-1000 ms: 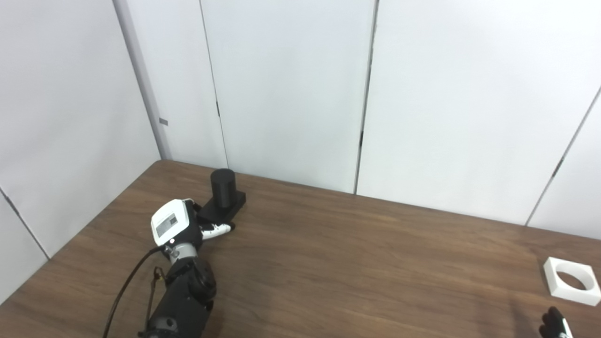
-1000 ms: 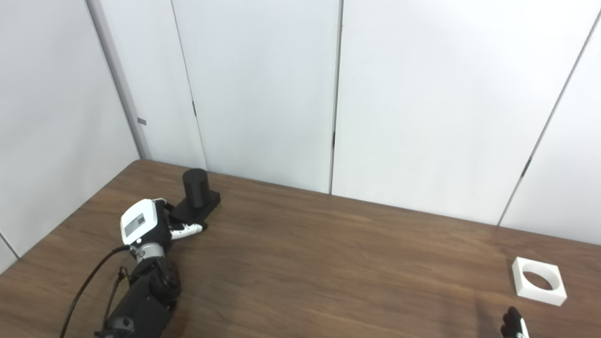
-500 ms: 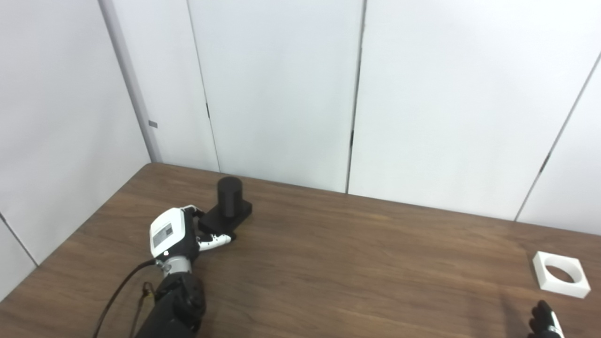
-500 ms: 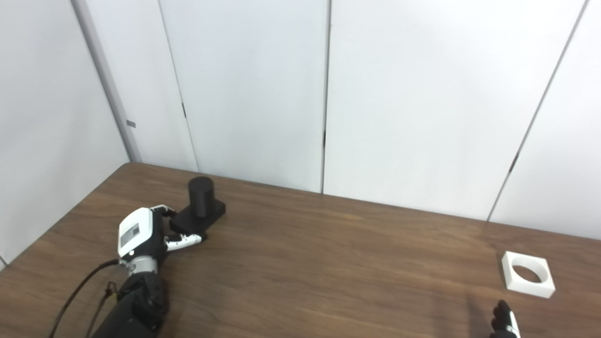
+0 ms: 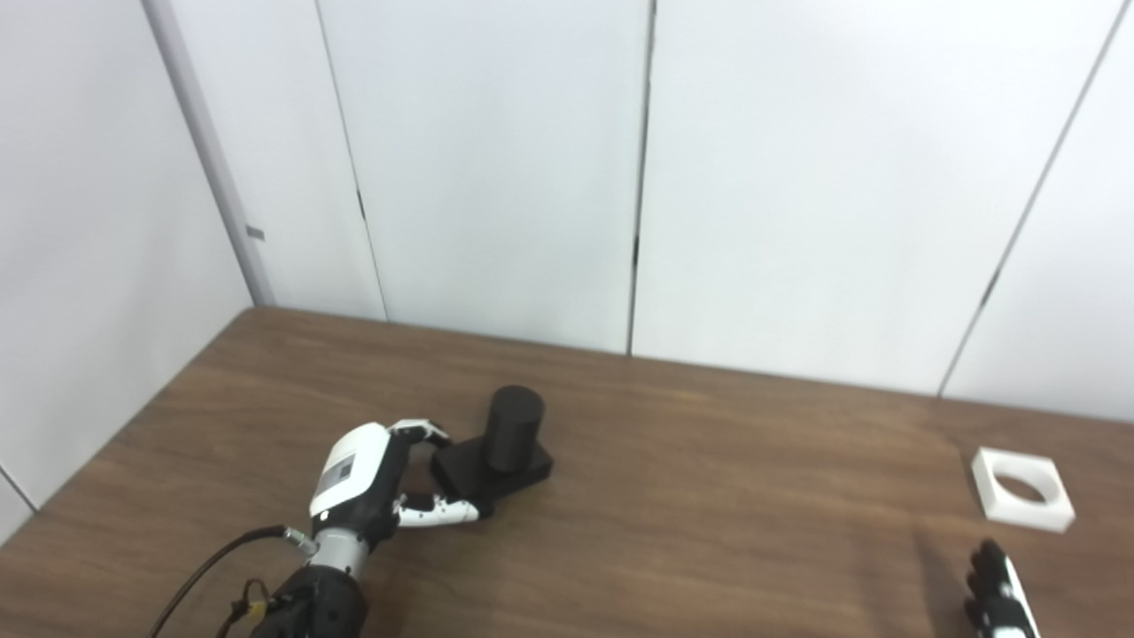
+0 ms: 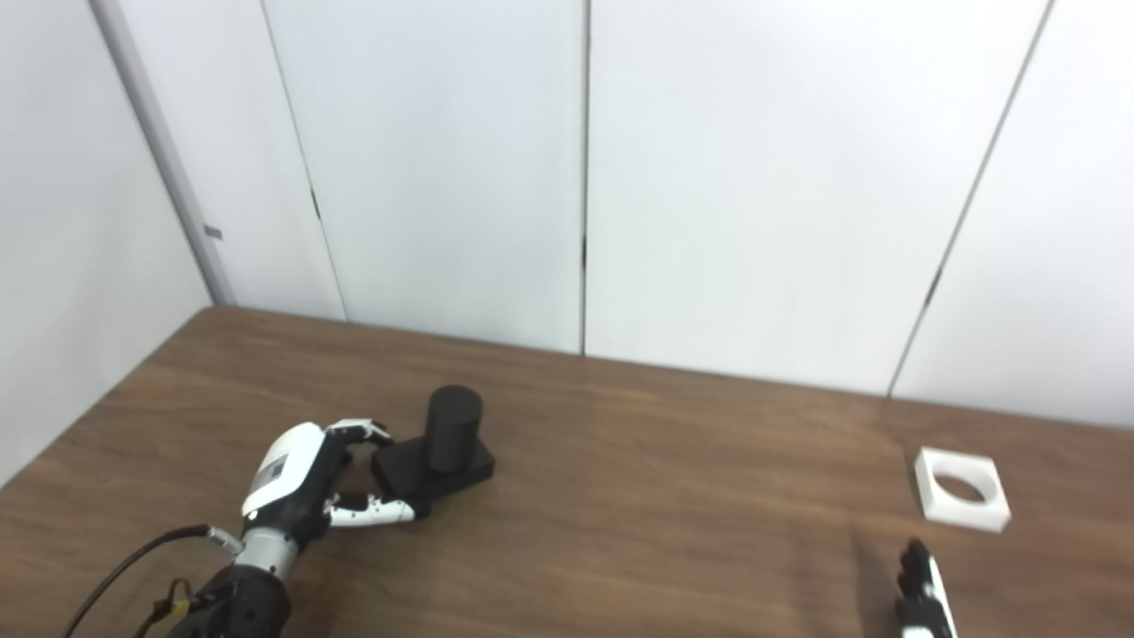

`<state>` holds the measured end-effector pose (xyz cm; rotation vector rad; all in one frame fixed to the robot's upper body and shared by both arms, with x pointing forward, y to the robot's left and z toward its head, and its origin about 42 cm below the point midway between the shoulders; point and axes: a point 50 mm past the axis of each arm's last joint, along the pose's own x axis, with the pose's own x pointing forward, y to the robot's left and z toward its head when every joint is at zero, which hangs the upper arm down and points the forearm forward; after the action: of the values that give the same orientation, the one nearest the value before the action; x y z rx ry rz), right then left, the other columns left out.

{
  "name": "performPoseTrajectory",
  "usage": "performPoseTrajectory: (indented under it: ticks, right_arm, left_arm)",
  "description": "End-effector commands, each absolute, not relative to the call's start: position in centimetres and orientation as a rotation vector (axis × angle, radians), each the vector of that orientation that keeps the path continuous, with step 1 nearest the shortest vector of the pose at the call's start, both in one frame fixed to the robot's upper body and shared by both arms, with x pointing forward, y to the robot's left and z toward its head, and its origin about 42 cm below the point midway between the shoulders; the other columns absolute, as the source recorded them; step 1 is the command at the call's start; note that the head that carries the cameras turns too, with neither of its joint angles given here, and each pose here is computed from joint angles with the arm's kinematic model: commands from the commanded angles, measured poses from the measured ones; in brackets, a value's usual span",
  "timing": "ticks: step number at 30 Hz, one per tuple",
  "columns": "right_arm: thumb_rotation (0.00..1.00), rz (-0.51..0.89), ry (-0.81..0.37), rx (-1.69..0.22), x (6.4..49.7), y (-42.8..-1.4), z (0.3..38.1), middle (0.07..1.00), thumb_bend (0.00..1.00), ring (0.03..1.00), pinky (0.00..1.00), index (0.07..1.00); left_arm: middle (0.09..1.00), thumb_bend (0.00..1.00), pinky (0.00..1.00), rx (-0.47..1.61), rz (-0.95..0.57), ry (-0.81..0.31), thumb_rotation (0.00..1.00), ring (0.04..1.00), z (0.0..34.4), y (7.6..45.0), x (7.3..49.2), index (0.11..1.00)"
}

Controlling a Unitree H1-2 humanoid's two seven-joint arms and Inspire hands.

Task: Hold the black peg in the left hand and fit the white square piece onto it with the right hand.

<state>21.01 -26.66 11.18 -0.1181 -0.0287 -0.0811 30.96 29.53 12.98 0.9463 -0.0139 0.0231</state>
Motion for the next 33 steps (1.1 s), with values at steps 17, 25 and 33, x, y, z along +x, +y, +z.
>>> performPoseTrajectory:
  ticks: [17, 25, 33]
  right_arm:
    - [1.0, -0.098, -0.013, -0.084, 21.4, -24.0, 11.6, 0.969, 0.58, 1.0, 1.0, 1.0]
    - [1.0, -0.079, -0.031, -0.065, 21.6, -23.1, 11.9, 0.977, 0.58, 1.0, 1.0, 1.0]
    - [1.0, -0.083, -0.024, -0.091, 21.4, -22.8, 12.3, 0.976, 0.57, 1.0, 1.0, 1.0]
  left_arm:
    - [0.826, 0.5, 0.73, 0.829, -0.531, -0.15, 0.05, 0.856, 10.0, 22.2, 25.1, 0.492]
    - [0.789, 0.51, 0.81, 0.862, -0.635, -0.156, 0.04, 0.844, 9.8, 21.1, 24.3, 0.489]
    - [0.785, 0.51, 0.96, 1.001, -0.628, -0.168, 0.04, 0.858, 9.5, 20.0, 23.4, 0.489]
